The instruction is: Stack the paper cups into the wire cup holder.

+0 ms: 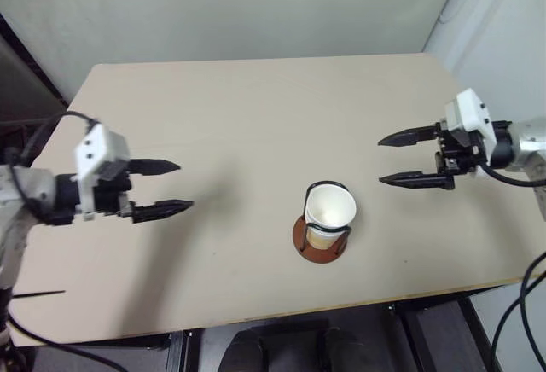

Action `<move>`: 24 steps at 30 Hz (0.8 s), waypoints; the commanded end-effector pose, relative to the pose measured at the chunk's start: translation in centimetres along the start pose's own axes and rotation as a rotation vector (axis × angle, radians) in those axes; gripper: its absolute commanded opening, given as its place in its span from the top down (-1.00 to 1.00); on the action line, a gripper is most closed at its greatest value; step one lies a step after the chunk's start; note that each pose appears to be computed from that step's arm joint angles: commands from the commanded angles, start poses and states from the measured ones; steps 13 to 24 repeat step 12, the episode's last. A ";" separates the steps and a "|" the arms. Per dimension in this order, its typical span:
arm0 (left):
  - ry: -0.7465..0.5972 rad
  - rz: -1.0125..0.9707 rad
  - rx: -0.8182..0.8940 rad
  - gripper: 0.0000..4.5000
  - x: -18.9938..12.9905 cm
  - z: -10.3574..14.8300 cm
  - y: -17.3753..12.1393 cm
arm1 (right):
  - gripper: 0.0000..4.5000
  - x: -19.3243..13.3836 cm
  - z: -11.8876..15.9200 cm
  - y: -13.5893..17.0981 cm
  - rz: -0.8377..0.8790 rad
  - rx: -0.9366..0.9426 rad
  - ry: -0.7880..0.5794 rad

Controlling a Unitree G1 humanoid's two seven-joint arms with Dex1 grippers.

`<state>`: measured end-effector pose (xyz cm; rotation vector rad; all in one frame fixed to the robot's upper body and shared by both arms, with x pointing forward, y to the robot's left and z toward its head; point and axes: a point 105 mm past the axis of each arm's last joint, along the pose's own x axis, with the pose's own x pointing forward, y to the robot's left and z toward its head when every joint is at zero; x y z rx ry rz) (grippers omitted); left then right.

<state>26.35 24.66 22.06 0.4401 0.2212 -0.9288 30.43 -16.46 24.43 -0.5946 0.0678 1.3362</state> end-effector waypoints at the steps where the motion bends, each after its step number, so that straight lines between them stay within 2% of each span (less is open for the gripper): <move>1: -0.035 0.048 0.033 -0.86 -0.8 1.3 -0.7 | -0.58 0.0 0.8 -0.6 0.016 -0.060 -0.003; 8: -0.013 0.111 0.008 -0.86 -1.5 0.8 -1.5 | -0.58 0.3 0.7 -1.6 0.024 -0.078 0.001; 24: -0.003 0.131 0.014 -0.86 -1.8 0.8 -1.2 | -0.58 0.0 0.4 -1.7 0.013 -0.077 0.016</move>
